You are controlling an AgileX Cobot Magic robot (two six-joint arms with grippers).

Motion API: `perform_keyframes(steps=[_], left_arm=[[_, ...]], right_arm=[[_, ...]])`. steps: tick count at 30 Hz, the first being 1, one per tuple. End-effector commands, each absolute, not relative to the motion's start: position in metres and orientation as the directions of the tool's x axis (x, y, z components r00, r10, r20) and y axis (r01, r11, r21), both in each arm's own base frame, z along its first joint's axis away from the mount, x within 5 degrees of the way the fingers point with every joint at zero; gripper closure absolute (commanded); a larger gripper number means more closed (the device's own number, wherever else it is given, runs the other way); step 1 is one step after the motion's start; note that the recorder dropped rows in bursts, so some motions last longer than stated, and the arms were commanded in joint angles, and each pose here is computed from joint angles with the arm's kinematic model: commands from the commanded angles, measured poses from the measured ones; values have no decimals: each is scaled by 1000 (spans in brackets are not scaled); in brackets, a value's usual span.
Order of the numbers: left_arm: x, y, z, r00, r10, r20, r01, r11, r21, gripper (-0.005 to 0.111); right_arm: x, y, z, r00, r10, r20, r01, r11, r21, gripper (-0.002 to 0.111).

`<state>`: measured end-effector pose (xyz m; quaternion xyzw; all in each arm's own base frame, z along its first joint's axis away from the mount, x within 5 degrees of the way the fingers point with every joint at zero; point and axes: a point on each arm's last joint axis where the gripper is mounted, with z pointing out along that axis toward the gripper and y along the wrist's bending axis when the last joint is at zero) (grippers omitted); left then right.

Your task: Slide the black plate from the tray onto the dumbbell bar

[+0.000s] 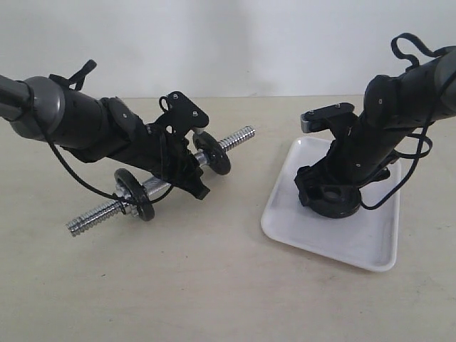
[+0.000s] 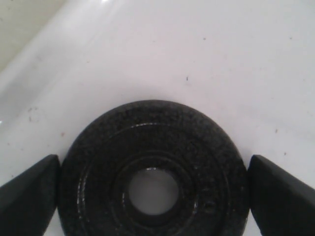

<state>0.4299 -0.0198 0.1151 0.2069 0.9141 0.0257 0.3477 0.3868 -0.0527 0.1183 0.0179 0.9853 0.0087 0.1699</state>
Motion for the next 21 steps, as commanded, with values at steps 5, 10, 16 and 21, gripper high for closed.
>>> perform_keyframes(steps=[5,10,16,21], left_arm=[[422,-16,226,-479,372,-796,253,926,280,103],[420,-16,234,-464,371,-805,246,926,285,103],[420,-17,235,-463,367,-807,247,927,281,103],[419,-18,234,-474,361,-803,263,929,262,103]], right_arm=[[382,-51,111,-954,60,-294,49,998,43,108],[382,-51,111,-954,61,-294,50,998,45,108],[382,-51,111,-954,65,-294,53,997,47,108],[382,-51,111,-954,63,-294,52,998,47,108]])
